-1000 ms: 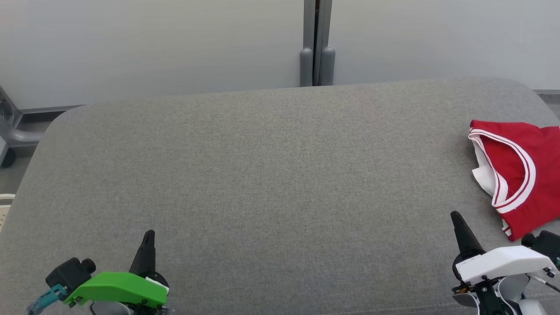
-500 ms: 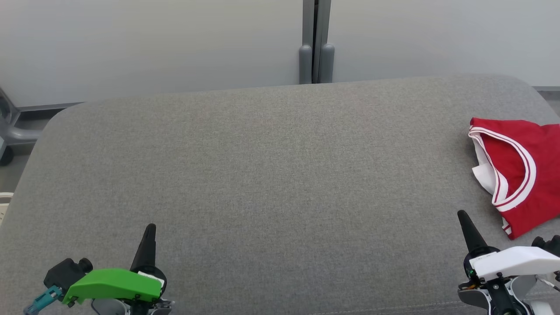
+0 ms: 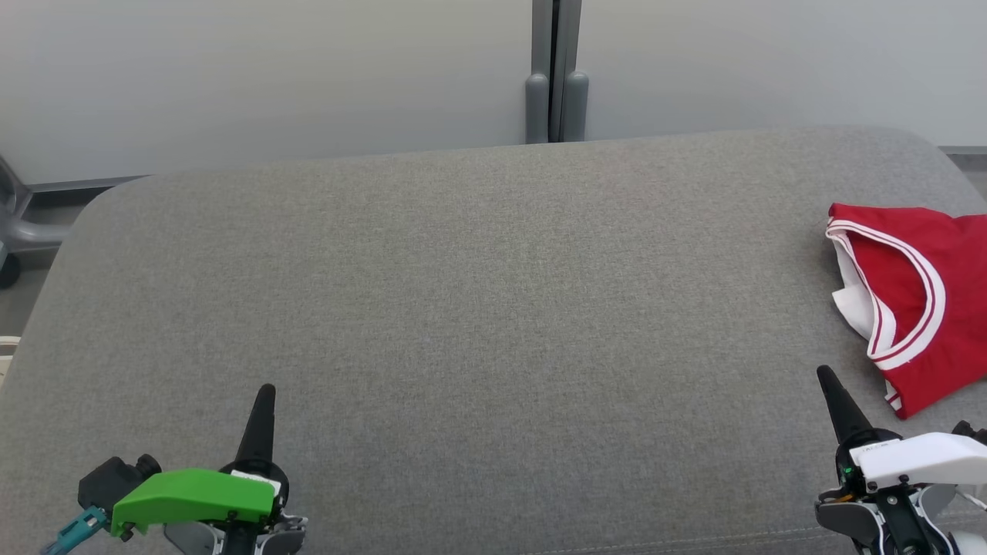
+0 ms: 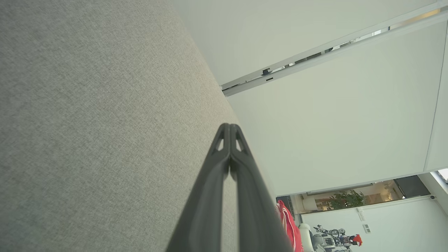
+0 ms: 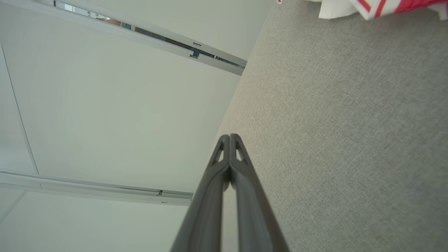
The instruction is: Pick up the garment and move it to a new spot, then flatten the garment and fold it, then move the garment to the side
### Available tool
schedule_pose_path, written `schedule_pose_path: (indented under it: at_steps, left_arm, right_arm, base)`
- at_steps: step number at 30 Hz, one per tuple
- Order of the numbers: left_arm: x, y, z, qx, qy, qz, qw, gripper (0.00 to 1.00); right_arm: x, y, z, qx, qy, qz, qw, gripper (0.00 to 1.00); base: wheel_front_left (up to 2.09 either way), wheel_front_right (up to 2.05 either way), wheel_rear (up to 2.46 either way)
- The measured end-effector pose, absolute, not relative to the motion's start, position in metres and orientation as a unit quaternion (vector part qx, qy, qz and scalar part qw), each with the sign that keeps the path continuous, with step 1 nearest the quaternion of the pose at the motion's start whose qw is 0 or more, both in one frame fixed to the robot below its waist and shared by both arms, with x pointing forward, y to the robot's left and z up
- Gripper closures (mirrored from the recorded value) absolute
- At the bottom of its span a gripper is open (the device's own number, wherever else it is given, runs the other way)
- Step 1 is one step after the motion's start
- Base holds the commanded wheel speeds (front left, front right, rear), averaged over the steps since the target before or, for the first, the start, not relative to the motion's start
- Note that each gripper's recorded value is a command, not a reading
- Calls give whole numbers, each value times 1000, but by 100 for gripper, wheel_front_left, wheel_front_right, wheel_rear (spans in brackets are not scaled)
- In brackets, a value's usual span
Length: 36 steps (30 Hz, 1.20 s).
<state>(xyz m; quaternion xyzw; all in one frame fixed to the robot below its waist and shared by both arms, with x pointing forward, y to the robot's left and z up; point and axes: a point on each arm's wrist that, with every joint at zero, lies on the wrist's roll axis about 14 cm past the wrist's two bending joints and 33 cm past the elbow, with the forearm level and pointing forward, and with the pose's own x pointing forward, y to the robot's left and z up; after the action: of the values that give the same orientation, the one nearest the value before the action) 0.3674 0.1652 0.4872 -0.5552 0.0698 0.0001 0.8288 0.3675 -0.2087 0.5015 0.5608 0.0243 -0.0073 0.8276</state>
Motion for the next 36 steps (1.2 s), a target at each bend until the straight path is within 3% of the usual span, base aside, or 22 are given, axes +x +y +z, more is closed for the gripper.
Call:
schedule_pose_path:
  at_steps: [36]
  left_arm:
    - [377,164,498,-670,34,-5,741,100]
  right_arm:
    - [367,-228,502,670,1,-16,742,100]
  base:
    - [0,0,0]
